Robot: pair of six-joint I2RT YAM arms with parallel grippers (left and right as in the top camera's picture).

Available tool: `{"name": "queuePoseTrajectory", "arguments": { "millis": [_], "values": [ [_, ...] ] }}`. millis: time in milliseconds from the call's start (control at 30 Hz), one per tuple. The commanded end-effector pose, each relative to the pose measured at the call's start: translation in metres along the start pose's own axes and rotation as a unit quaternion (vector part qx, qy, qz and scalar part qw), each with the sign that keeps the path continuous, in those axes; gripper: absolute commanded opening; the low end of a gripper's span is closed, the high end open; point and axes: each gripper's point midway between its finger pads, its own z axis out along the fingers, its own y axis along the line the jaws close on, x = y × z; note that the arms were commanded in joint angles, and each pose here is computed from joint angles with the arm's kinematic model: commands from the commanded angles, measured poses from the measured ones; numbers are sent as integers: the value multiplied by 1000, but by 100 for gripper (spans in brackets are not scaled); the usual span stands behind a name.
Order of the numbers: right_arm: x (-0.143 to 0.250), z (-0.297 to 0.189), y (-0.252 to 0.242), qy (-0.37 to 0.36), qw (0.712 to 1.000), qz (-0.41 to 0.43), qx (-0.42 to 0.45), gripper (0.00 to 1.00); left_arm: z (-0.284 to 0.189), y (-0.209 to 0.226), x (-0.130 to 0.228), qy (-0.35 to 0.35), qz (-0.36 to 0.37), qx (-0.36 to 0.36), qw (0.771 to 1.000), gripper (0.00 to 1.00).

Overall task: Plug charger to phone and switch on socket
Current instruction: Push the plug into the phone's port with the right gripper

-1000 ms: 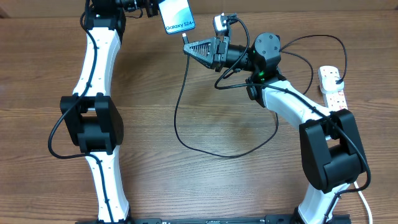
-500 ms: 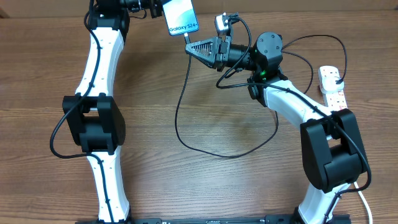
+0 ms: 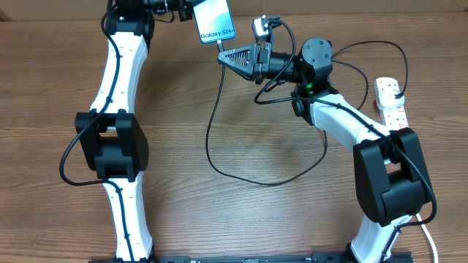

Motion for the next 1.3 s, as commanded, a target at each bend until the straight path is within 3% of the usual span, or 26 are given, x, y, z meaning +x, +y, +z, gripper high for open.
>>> {"name": "queuePoseTrajectory", "arguments": {
  "millis": [0,500,1267],
  "values": [
    [-8,-5,4,-10,1000,-4,-1,4,4,-15,9,20,28,9,999,4],
    [-13,-8,3,-22,1000,7,0,4,17,-17,15,28,28,11,999,4],
    [-32,-28,0,-49,999,4,8,4,46,-24,51,100,45,28,994,4]
  ]
}}
